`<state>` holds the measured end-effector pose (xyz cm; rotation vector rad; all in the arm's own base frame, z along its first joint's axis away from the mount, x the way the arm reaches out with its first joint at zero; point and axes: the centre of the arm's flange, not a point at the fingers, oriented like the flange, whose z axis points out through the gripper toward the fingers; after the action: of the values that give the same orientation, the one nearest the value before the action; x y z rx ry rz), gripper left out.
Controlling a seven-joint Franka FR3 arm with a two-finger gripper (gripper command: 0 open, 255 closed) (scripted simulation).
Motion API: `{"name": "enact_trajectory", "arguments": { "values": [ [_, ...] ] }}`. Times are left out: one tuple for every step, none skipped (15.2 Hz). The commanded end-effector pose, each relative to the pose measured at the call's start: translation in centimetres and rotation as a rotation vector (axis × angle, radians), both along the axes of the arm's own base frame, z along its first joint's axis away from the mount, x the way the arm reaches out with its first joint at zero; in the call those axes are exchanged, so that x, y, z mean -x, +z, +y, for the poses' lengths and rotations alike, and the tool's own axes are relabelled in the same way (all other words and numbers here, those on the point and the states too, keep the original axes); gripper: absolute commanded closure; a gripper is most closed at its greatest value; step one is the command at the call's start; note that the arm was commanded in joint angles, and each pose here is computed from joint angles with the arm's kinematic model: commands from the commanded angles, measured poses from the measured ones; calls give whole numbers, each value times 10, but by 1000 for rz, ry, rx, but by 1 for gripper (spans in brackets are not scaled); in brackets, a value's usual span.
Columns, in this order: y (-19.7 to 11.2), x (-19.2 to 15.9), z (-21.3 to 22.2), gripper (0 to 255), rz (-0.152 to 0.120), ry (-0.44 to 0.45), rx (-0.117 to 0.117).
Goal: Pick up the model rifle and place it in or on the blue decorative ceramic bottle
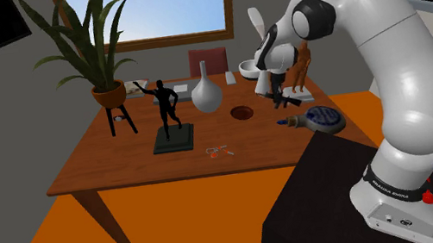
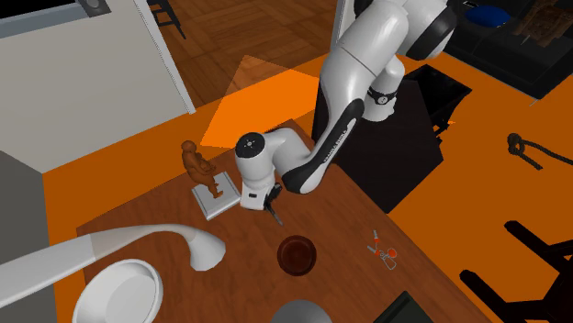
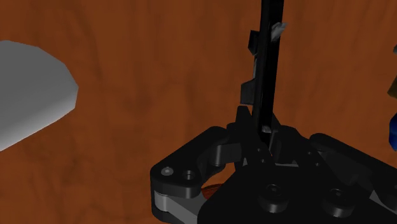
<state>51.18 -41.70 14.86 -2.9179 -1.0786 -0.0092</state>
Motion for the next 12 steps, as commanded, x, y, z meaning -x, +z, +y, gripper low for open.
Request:
{"name": "enact_trajectory", "arguments": {
  "values": [
    [10, 0, 0, 255, 0, 0, 0],
    [15, 0, 0, 255, 0, 0, 0],
    [21, 0, 0, 255, 0, 0, 0],
    [26, 0, 0, 255, 0, 0, 0],
    [31, 0, 0, 255, 0, 0, 0],
    [36, 0, 0, 255, 0, 0, 0],
    [42, 0, 0, 255, 0, 0, 0],
    [47, 0, 0, 255, 0, 0, 0],
    [52, 0, 0, 255, 0, 0, 0],
    [58, 0, 0, 255, 0, 0, 0],
    [63, 0, 0, 255, 0, 0, 0],
    [68, 0, 0, 255, 0, 0, 0]
  ]
}}
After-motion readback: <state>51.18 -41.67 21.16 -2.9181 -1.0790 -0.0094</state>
